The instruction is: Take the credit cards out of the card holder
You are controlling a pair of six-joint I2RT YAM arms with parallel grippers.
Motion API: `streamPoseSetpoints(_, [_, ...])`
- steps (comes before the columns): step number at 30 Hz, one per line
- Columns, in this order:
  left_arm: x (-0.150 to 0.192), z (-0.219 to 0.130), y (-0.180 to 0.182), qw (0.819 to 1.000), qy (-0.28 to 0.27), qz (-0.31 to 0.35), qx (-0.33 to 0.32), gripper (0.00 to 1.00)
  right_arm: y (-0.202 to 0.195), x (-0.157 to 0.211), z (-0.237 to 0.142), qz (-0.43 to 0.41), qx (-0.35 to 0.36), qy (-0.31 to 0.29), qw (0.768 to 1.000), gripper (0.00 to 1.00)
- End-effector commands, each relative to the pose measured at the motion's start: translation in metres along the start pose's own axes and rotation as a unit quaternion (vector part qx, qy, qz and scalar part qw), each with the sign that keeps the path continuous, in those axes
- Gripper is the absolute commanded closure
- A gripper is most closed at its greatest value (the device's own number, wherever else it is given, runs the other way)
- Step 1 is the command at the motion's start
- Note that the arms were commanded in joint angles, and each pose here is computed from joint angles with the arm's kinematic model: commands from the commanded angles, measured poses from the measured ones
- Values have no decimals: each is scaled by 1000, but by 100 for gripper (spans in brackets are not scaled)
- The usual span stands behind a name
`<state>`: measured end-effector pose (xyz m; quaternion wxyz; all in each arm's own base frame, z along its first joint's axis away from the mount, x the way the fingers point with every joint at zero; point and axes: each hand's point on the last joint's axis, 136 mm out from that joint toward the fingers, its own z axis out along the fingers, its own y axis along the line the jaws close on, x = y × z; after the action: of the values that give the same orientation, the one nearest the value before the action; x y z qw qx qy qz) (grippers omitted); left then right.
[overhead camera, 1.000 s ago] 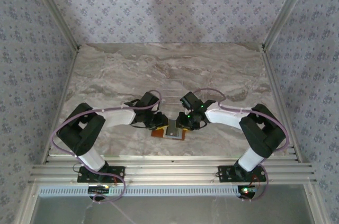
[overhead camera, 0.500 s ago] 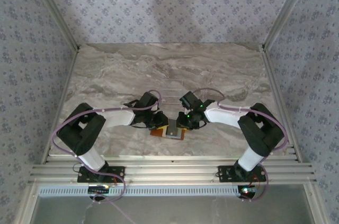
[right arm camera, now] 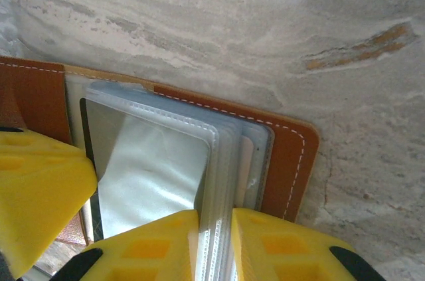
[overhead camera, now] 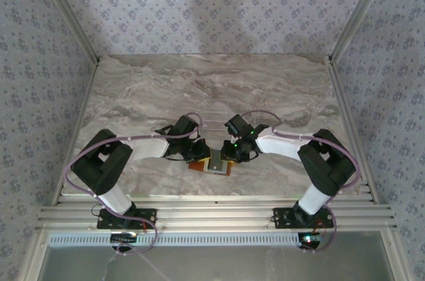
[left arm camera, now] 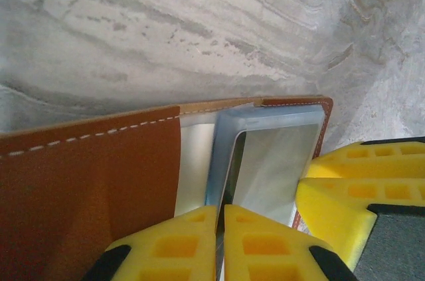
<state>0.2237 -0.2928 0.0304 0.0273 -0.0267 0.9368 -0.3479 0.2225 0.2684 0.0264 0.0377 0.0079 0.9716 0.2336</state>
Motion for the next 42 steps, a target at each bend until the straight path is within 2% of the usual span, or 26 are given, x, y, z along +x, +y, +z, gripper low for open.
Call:
streamPoseSetpoints(1, [8,-4,21,999,5,-6,-41,91,-18,7,9,-4,42,10,999,75])
streamPoseSetpoints(6, [8,-9,28,998,0,-7,-59,91,-26,8,9,-2,56,13,998,74])
streamPoseSetpoints(17, [7,-13,26,999,-8,-7,-53,91,-34,3,1,-10,81,6,997,76])
streamPoseSetpoints(19, [7,-12,22,999,-7,-5,-40,89,-33,3,0,-11,80,5,997,77])
streamPoseSetpoints(23, [6,-9,16,1000,-7,-7,-19,75,-32,2,0,-13,78,5,997,77])
streamPoseSetpoints(25, [6,-7,14,1000,-7,-9,-8,73,-31,2,1,-12,75,6,997,77])
streamPoseSetpoints(35, [8,4,9,999,3,-25,38,78,-29,3,3,-12,70,10,997,78])
streamPoseSetpoints(42, [6,5,2,998,8,-22,55,79,-29,5,5,-10,67,10,998,80])
